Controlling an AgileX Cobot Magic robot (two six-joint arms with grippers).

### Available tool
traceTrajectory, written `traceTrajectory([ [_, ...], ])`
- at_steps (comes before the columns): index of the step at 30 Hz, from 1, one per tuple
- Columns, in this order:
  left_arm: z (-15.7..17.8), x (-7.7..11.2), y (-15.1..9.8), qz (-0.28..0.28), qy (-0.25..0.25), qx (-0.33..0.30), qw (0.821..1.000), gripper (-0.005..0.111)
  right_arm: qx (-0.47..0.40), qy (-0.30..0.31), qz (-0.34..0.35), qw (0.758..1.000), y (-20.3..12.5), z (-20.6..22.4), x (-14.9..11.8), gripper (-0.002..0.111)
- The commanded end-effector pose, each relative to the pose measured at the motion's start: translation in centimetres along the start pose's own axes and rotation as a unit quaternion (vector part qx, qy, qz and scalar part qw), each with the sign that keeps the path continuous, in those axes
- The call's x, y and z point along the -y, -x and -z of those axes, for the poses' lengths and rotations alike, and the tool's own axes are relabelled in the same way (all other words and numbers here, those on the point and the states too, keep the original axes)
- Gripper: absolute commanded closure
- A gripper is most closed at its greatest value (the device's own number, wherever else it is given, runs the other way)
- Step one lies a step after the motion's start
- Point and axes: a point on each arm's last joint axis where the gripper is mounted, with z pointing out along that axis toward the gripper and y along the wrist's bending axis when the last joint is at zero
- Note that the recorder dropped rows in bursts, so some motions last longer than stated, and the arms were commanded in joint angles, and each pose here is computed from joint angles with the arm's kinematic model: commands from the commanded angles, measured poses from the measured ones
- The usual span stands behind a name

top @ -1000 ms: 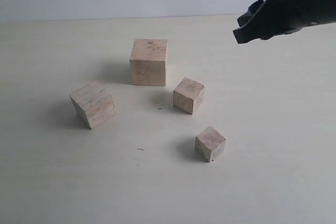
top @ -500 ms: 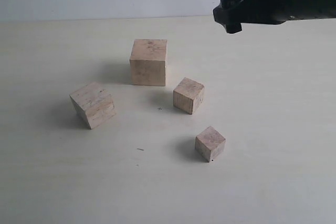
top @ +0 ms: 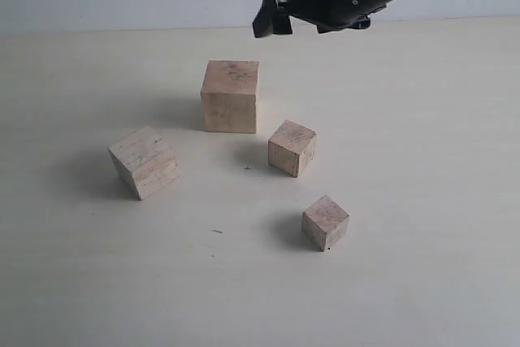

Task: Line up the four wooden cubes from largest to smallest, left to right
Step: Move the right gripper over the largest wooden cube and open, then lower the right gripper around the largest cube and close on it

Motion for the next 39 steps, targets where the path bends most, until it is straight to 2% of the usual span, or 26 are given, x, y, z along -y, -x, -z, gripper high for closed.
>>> traceTrajectory([
  [1,0.0,0.0,0.0,-0.001,-0.003,0.004,1.0,0.107,0.03,0.022,-0.023,0.999,1.3,-0.2,-0.5,0.009],
  [6,0.0,0.0,0.0,-0.001,-0.003,0.004,1.0,0.107,0.028,0.02,0.097,0.995,1.4,-0.5,-0.5,0.009],
  [14,0.0,0.0,0.0,-0.001,-0.003,0.004,1.0,0.107,-0.013,0.046,0.226,0.973,0.0,-2.0,-0.2,0.009],
  [19,0.0,0.0,0.0,-0.001,-0.003,0.004,1.0,0.107,-0.023,0.053,0.268,0.962,-0.9,-3.5,0.3,0.009],
  [24,0.0,0.0,0.0,-0.001,-0.003,0.004,1.0,0.107,-0.016,0.087,0.325,0.942,-2.0,-5.4,0.5,0.013],
  [28,0.0,0.0,0.0,-0.001,-0.003,0.004,1.0,0.107,-0.01,0.104,0.332,0.937,-2.8,-6.8,0.7,0.016],
  [33,0.0,0.0,0.0,-0.001,-0.003,0.004,1.0,0.107,0.005,0.164,0.34,0.926,-3.0,-7.9,0.1,0.016],
  [39,0.0,0.0,0.0,-0.001,-0.003,0.004,1.0,0.107,0.006,0.168,0.332,0.928,-3.0,-9.6,0.6,0.016],
])
